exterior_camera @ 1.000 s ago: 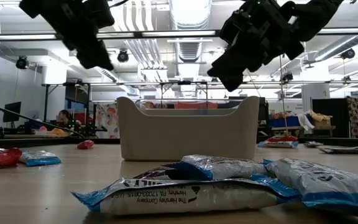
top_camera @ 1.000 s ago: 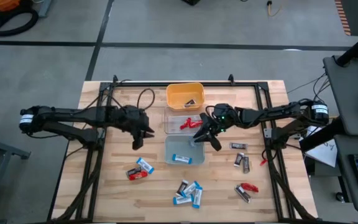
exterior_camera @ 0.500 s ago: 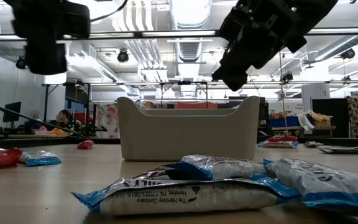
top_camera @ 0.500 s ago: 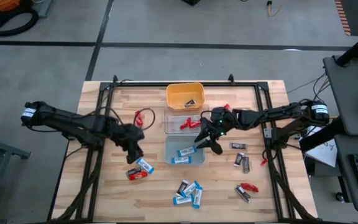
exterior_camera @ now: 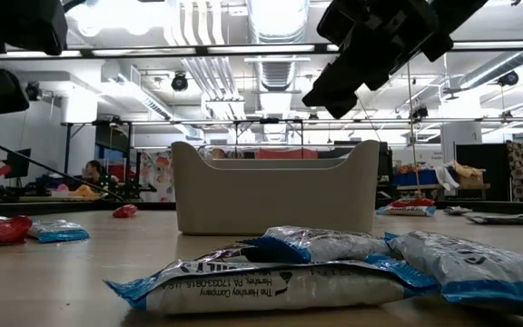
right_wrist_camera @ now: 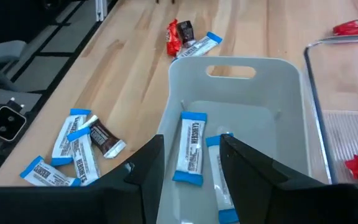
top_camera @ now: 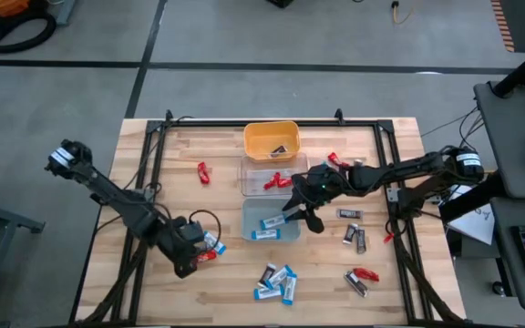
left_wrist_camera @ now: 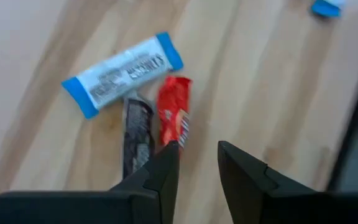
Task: Organize candy in baskets
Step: Put the brown chocolate bar into the yellow bin
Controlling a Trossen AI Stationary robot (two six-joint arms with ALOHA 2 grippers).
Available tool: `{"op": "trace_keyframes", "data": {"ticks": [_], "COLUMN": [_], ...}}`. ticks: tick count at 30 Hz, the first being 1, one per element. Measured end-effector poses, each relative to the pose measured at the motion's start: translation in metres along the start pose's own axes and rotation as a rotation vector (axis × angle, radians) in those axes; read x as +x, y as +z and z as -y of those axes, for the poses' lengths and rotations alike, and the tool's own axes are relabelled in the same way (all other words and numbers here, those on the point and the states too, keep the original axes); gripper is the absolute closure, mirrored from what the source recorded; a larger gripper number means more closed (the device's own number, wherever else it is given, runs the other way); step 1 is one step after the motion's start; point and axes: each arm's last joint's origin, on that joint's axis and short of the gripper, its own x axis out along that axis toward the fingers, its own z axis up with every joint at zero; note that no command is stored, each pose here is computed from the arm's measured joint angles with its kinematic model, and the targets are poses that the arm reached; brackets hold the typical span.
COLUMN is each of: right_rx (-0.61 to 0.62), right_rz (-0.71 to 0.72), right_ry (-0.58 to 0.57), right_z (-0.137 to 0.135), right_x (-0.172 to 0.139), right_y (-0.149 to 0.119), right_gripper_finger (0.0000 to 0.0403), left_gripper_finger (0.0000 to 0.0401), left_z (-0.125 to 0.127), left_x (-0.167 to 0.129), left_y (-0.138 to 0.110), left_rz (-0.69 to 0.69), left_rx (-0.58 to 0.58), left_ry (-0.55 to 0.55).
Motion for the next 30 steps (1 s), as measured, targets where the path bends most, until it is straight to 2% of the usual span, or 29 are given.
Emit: {"op": "trace_keyframes", "data": {"ticks": [5,10,15,23,30], "right_rx": [-0.016,-0.027,-0.036,-0.038,-0.036], "right_rz": [-0.001,-0.007,-0.011,-0.012,-0.012], "right_ry": [-0.015,-0.006,0.008,0.012,0.012], "right_z": [-0.007,-0.014,-0.019,-0.02,-0.02], "right_x": [0.002,0.004,0.006,0.006,0.006], "right_y": [0.002,0.002,0.001,0.001,0.001], "right_gripper_finger": [0.0259,0.0258,0.0261,0.0264,0.0264], "left_gripper_finger": [0.0265,0.0225,0.0207,0.0219,0.0287], "left_z": [0.002,-0.001,-0.003,-0.004,-0.004], "left_x": [0.015,0.032,0.05,0.068,0.069], "left_y": [-0.005,-0.009,-0.012,-0.015,-0.015], "left_rz": [0.016,-0.024,-0.063,-0.096,-0.098], "left_rx": [0.017,0.069,0.107,0.11,0.103], "left_ry": [0.095,0.202,0.272,0.345,0.335]}}
